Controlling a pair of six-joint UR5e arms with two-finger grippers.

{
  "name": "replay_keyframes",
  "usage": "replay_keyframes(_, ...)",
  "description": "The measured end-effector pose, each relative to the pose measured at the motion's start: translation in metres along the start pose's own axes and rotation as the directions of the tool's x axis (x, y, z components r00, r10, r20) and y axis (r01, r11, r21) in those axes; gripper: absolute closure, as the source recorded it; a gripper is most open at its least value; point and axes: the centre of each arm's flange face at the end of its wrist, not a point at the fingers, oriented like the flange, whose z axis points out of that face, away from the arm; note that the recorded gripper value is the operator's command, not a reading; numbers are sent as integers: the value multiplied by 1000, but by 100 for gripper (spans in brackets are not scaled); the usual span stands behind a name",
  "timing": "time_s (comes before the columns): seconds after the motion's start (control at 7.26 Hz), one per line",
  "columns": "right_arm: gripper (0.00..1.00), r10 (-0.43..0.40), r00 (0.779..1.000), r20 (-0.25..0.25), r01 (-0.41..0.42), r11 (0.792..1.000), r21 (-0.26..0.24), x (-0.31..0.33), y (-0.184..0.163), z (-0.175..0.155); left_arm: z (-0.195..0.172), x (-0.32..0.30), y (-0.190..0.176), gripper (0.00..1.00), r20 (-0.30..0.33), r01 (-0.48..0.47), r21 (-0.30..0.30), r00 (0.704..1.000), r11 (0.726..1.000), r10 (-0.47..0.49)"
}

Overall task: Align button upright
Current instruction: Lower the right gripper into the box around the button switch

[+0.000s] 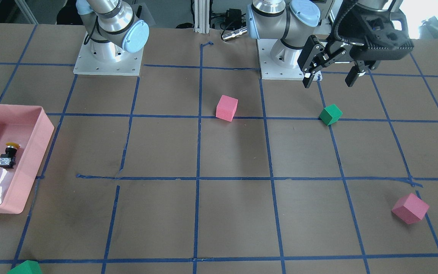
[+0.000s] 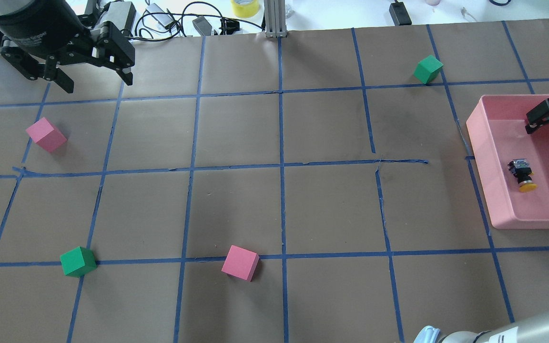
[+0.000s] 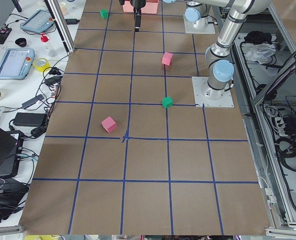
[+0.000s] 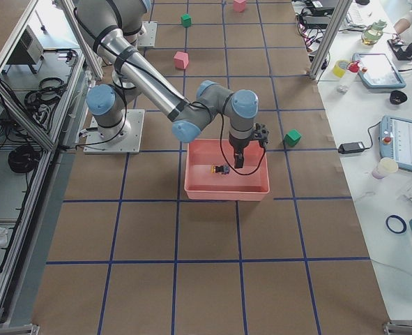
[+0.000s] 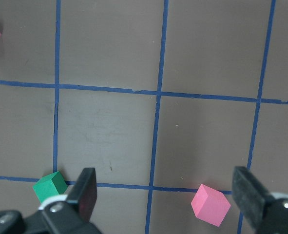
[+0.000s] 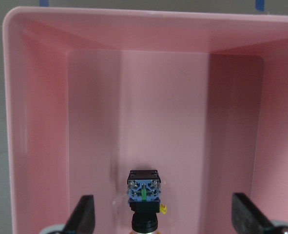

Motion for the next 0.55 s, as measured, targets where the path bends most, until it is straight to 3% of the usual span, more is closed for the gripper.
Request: replay_keyframes(0.55, 0, 3, 1000, 23, -3, 1000, -25, 8, -2, 31, 0, -1, 0, 0, 1, 1, -1, 1000, 1000, -1)
